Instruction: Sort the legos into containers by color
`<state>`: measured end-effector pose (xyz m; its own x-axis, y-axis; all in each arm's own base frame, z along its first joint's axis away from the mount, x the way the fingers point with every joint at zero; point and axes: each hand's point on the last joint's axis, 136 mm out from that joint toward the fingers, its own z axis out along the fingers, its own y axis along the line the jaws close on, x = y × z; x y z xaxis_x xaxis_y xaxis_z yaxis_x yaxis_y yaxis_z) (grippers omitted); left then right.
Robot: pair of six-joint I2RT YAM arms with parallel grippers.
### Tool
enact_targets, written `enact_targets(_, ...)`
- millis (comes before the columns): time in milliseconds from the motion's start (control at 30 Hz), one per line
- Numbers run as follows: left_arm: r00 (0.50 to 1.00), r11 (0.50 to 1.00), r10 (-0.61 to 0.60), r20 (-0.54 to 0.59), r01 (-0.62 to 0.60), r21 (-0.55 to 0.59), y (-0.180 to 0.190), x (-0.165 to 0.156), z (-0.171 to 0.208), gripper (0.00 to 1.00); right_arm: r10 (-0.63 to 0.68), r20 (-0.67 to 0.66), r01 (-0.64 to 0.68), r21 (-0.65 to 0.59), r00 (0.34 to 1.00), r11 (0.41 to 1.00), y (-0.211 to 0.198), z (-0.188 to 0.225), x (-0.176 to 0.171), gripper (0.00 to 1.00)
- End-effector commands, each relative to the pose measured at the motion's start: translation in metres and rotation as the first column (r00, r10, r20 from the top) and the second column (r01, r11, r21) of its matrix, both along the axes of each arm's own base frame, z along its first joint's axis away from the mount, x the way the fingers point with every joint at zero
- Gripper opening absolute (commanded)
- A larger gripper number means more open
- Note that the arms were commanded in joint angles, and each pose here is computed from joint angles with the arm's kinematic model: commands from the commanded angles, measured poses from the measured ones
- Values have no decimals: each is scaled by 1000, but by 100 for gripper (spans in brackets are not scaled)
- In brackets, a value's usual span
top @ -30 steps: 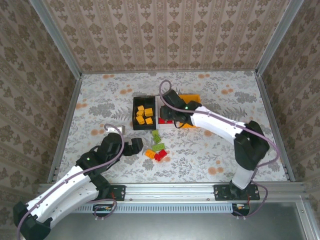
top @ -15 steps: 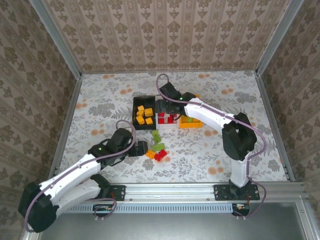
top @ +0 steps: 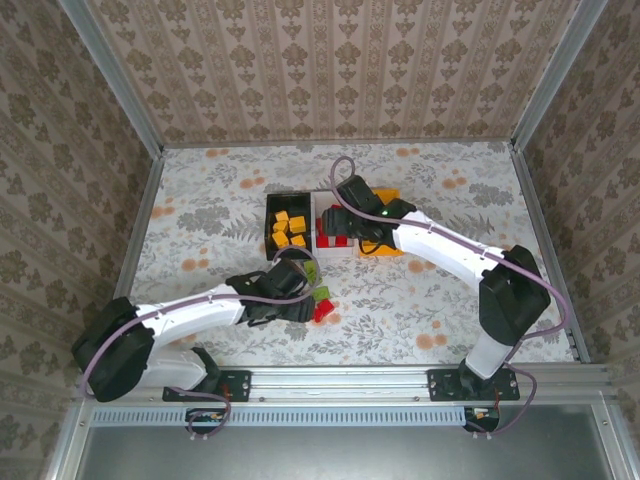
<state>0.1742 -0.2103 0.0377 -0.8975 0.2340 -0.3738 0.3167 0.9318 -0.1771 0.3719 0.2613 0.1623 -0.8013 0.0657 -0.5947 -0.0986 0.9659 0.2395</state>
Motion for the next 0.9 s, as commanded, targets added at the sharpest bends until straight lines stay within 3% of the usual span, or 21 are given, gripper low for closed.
enact_targets(0,999,995,46,-10,-45,89,25,-6,-8,78,-18,39,17,20,999,1000,-5,15,-1,77)
enact_targets(167,995,992,99,8,-99,81,50,-14,1,76,-21,45,20,32,999,999,-6,17,-3,77)
enact_targets(400,999,997,48,8,-47,-65,18,-8,14,88,-24,46,22,30,999,999,-9,17,-5,77)
enact_targets(533,998,997,56,-1,-56,-60,7,3,1,89,-26,48,24,22,999,999,-13,17,-7,77)
enact_targets(600,997,995,72,-5,-72,-64,4,10,-4,85,-29,49,28,21,998,999,-16,17,-9,77)
enact_targets(767,998,997,67,-15,-68,-46,0,17,-10,63,-38,49,37,23,998,999,-21,17,-11,77)
enact_targets(867,997,997,72,-20,-72,-37,4,16,-12,55,-40,53,39,26,998,999,-23,19,-12,77)
